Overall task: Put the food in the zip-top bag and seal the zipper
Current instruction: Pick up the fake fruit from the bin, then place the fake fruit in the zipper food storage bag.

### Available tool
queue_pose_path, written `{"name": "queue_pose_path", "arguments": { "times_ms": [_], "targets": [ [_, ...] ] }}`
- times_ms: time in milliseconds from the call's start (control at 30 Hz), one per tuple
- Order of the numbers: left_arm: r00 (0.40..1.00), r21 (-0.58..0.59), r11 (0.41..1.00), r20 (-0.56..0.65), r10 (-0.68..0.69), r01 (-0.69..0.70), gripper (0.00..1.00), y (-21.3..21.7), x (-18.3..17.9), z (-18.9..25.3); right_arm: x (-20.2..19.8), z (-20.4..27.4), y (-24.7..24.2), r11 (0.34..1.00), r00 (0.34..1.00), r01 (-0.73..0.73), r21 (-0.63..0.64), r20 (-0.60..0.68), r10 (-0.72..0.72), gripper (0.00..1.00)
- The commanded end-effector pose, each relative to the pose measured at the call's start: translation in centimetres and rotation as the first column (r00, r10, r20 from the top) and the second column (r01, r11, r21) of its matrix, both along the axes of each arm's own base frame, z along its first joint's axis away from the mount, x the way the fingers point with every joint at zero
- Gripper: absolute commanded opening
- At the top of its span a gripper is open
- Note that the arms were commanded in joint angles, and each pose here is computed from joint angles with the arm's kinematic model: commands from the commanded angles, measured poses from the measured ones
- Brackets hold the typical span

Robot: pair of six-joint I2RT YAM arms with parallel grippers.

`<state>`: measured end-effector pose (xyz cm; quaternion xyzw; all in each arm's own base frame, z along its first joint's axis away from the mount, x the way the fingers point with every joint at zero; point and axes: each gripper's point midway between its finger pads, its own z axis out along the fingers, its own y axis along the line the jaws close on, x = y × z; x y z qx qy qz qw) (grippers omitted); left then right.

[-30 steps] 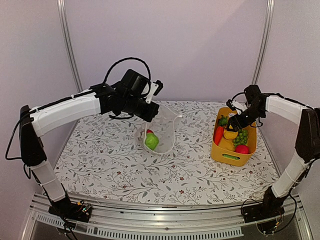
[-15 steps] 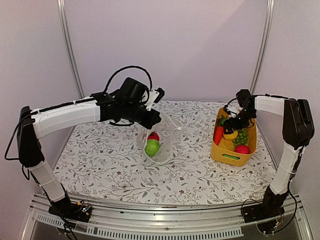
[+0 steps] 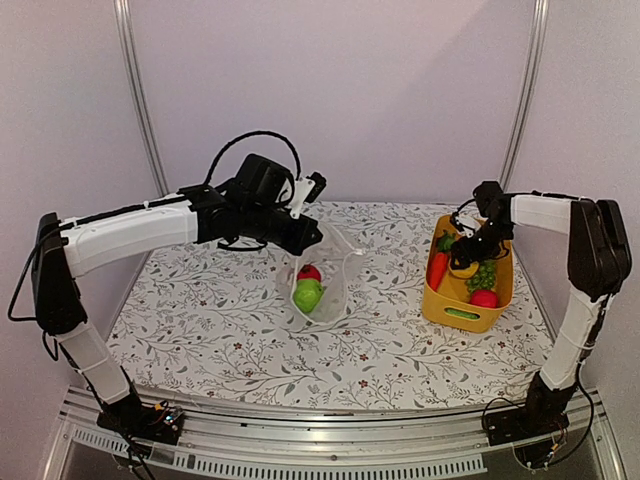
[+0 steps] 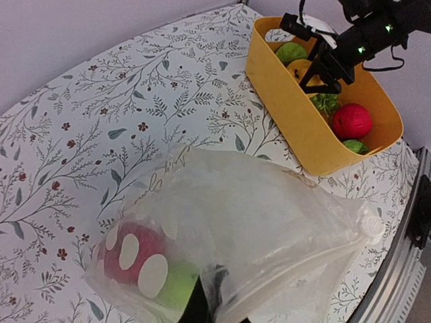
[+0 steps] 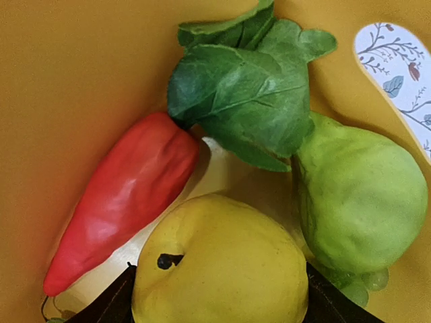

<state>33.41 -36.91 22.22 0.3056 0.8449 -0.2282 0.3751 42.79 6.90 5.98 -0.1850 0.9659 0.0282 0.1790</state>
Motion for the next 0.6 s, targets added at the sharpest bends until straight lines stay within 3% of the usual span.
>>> {"name": "queue_pose_path", "arguments": {
  "times_ms": [0, 267, 567],
  "targets": [
    [1.0, -0.095, 0.995, 0.007, 0.007, -0.006, 0.0, -0.2, 0.1, 2.7, -0.8, 5.6, -0.2, 1.0, 0.991, -0.016, 0.007, 0.136, 0.015, 0.52],
    [0.999, -0.118, 0.993, -0.039, 0.016, -0.021, 0.0, -1.6, 0.9, 2.7, -5.9, 15.6, 3.7, 0.953, 0.936, -0.217, 0.212, 0.323, 0.141, 0.49],
    [0.992, -0.19, 0.98, -0.114, 0.046, -0.067, 0.0, -4.0, 2.4, 2.7, -13.1, 25.9, 10.5, 0.753, 0.777, -0.559, 0.348, 0.536, 0.329, 0.47]
  ]
}}
